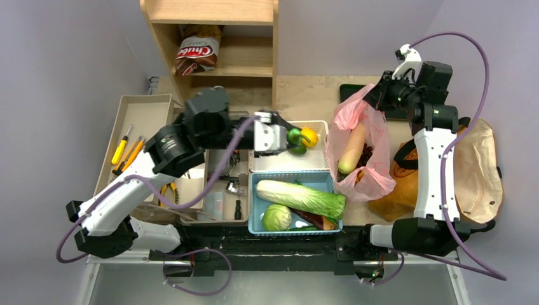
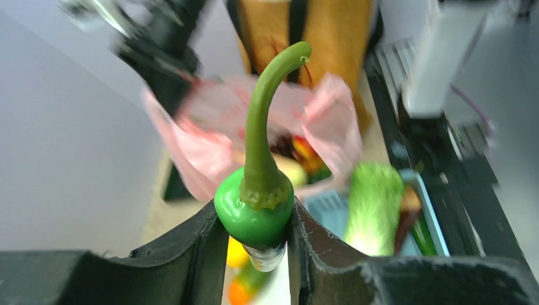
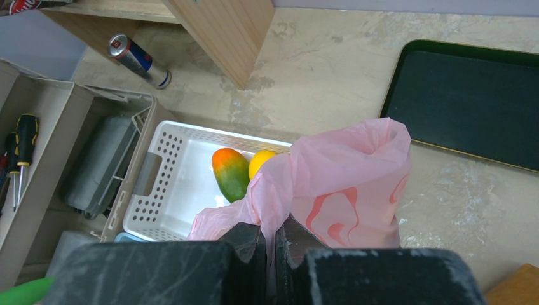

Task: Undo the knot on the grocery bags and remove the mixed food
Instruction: Place the fake vegetable in the bin.

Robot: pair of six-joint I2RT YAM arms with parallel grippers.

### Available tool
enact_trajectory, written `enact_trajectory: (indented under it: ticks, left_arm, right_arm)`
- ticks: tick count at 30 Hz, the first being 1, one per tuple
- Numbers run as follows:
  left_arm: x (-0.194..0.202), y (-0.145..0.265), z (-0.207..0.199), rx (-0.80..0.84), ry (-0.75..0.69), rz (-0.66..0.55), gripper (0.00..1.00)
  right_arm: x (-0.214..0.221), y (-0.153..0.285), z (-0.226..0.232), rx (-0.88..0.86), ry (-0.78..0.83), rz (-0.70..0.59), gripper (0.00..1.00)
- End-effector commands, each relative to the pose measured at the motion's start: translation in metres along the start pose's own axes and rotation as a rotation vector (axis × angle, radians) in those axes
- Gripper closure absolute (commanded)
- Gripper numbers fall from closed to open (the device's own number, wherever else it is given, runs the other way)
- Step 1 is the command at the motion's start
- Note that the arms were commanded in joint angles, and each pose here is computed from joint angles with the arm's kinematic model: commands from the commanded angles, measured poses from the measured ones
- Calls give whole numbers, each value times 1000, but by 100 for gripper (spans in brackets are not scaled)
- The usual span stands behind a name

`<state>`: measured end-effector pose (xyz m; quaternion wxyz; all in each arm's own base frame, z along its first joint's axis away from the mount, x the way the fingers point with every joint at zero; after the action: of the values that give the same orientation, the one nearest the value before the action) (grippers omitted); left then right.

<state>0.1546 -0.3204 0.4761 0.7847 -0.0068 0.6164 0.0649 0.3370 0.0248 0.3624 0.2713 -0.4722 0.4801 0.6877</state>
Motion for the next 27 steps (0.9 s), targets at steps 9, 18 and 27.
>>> enact_trajectory:
  ticks: [9,18,27]
  left_arm:
    - [205,-47,-11,154,123,653,100]
    - [272,-56,-14,155,177,890,72]
    - [134,-72,-15,164,216,333,28]
  right_arm:
    - [-18,18,11,-10,69,-79,100]
    - [-17,18,11,-7,55,-81,100]
    - [-15,17,12,-16,43,-68,100]
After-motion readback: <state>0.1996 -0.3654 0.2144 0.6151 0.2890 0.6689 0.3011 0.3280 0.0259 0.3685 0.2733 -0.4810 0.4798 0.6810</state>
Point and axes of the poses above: each gripper's point midway between its finger pads, its own y axis back along the fingers, its own z axis along the line the jaws close on, x = y × z, the point moved 3 cm from there along y, back along the fingers, and after that the axes turned 13 degrees about y, right-handed, at the moved point
